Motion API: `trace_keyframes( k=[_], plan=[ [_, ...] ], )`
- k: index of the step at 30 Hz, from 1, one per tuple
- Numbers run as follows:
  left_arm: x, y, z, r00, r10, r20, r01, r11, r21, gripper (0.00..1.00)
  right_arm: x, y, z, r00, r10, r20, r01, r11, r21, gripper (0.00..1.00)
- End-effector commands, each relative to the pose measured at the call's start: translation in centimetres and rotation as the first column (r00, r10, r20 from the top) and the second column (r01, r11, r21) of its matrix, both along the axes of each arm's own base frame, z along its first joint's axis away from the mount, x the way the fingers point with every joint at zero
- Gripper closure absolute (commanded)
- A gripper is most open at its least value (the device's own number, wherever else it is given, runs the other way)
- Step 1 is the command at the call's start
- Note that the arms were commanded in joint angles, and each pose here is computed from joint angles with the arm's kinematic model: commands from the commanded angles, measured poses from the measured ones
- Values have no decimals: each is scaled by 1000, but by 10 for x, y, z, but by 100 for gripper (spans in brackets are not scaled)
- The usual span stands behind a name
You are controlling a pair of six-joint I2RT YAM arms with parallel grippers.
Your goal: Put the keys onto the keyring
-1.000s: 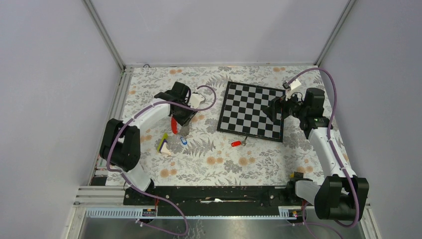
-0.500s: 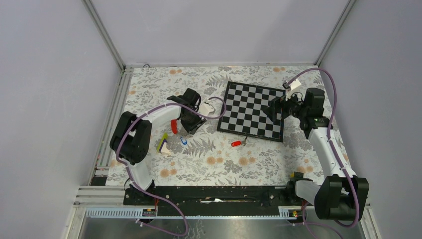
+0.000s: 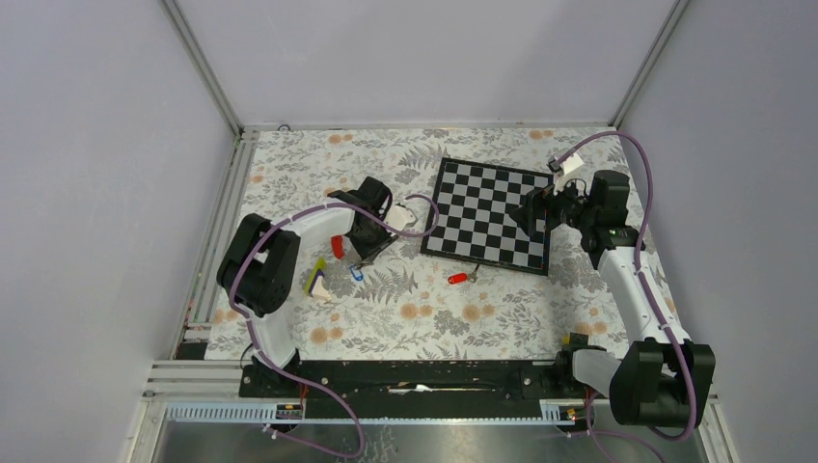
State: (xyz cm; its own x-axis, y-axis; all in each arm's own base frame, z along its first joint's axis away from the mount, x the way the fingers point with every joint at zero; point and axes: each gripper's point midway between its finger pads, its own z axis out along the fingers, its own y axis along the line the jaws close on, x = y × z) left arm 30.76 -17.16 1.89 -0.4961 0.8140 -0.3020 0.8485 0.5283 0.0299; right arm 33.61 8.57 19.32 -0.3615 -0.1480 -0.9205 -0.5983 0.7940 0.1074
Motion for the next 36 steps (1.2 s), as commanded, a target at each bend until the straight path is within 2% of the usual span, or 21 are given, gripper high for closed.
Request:
trace_keyframes(
  k=[1,19,30,36],
  plan=[
    [2,1,5,999,-8,34,8,1000,-2,75,0,3,9,998,30,54,-30,1000,-3,1],
    [0,-6,25,1000,-21,22,21,999,-37,100,0,4,7,998,32,53,-32,999,-3,0],
    [3,-29,62,997,-38,63,48,984,-173,100,-3,8,13,997,52,64,-53,998,16,0],
    [6,-48,78,996,-57,73,74,962,-263,100,-7,20,27,994,84,65,-90,991,98,0]
  ],
)
